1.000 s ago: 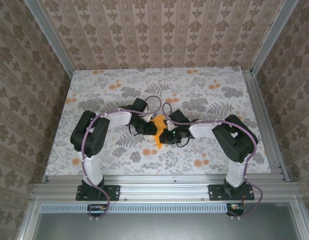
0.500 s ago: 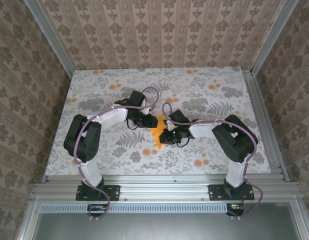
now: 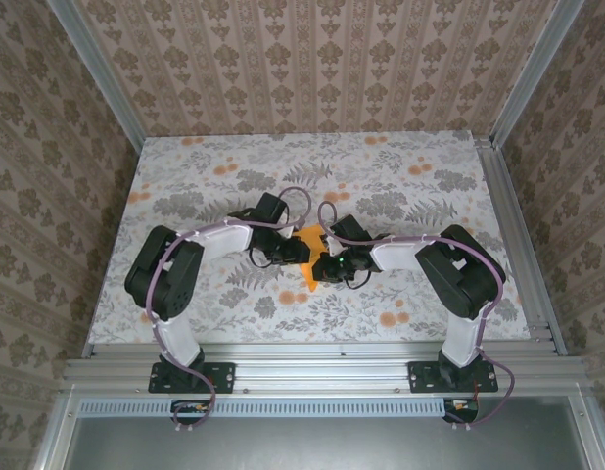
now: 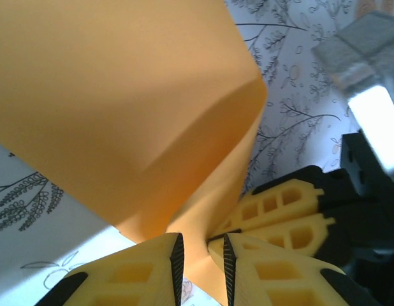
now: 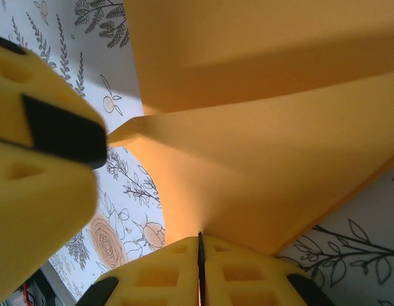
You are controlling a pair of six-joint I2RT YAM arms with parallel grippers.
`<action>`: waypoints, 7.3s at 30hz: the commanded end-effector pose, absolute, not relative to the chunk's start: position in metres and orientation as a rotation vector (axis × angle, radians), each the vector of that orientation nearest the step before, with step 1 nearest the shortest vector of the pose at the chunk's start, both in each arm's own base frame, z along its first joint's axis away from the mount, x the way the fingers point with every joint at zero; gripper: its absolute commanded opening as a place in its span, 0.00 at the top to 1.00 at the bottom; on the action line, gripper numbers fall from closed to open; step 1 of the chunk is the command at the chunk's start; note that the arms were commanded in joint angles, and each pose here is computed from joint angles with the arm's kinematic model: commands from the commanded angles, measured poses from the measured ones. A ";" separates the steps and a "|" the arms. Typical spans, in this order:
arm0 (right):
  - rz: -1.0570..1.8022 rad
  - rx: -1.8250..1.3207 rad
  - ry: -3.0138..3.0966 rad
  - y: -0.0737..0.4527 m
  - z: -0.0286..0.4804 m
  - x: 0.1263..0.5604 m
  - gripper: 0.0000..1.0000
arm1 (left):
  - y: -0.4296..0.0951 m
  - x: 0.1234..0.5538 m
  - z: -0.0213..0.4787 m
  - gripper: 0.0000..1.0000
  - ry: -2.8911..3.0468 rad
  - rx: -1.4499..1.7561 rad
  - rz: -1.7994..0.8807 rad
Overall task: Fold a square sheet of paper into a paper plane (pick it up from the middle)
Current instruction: Third fold the triangle at the center of the table.
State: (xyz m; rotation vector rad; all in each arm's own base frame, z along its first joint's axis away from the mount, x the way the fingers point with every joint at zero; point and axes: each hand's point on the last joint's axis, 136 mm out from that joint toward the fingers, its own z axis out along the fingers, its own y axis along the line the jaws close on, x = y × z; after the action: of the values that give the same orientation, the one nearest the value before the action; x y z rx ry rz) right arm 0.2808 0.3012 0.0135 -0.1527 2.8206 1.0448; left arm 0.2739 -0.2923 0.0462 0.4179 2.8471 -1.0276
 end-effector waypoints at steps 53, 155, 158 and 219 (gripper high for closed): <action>1.227 0.018 2.730 0.326 0.033 0.256 0.87 | -0.241 0.260 -0.069 0.80 3.106 0.544 -0.330; 0.813 0.331 2.815 0.239 -0.019 0.317 0.90 | -0.271 0.279 -0.005 0.79 2.895 0.752 -0.380; 0.814 0.333 2.830 0.238 -0.023 0.314 0.91 | -0.279 0.286 0.015 0.77 2.842 0.745 -0.424; 0.807 0.297 2.814 0.241 -0.010 0.341 0.89 | -0.281 0.176 -0.024 0.82 2.749 0.961 -0.652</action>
State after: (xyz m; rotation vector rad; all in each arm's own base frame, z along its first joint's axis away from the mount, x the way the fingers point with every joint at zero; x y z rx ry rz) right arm 0.3276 0.2655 0.0142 0.2303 2.7856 0.9844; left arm 0.2141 -0.3270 0.0197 0.8533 2.5162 -0.8706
